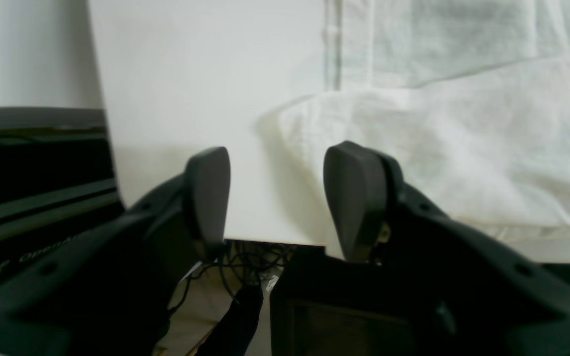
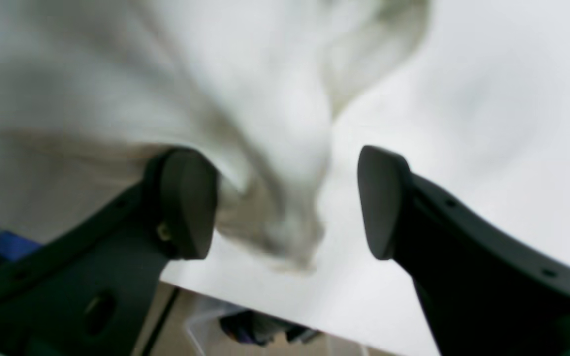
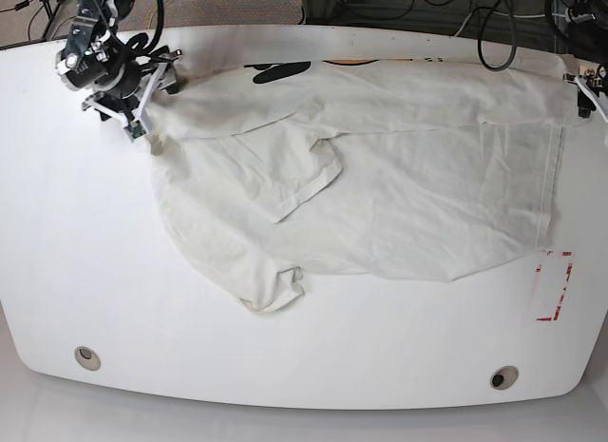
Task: Fold the T-shirt properly
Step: 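Move both grippers along the shirt's side edges toward the hem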
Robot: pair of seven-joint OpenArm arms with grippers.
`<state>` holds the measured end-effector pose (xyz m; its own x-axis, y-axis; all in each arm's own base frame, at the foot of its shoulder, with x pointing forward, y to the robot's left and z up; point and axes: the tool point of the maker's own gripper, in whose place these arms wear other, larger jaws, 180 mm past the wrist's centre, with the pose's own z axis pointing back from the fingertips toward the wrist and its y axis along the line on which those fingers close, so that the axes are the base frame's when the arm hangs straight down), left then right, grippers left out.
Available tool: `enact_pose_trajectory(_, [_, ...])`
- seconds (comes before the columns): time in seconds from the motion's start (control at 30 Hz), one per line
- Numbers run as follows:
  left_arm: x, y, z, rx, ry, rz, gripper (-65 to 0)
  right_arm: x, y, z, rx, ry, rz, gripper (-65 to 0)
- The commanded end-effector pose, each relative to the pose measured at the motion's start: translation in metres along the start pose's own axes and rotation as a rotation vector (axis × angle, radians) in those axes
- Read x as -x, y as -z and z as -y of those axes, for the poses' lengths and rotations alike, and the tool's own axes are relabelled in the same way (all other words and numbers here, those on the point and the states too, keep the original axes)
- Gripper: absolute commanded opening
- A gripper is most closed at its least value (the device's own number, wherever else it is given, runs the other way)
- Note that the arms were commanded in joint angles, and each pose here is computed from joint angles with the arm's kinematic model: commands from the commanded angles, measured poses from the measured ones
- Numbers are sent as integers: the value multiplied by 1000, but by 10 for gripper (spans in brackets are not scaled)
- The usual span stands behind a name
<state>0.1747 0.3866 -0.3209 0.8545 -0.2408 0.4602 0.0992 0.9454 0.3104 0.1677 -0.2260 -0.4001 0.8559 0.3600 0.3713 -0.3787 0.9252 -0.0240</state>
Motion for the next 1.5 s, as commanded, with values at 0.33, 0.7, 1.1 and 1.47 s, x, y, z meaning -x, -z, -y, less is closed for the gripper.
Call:
enact_pose_trajectory(0.33, [-16, -3, -8, -23, 15, 42, -343, 4, -23, 18, 53, -87, -71, -225])
enact_pose_trajectory(0.7, [-33, -5, -13, -35, 3, 94, -343, -22, -33, 19, -12, -32, 66, -227])
enact_pose_trajectory(1.1, [-72, -4, -15, -46, -62, 214, -343, -74, -49, 46, 28, 98, 286, -227])
enact_pose_trajectory(1.47, [-84, 14, 0, -84, 20, 147, -350, -91, -21, 6, -18, 124, 271, -228])
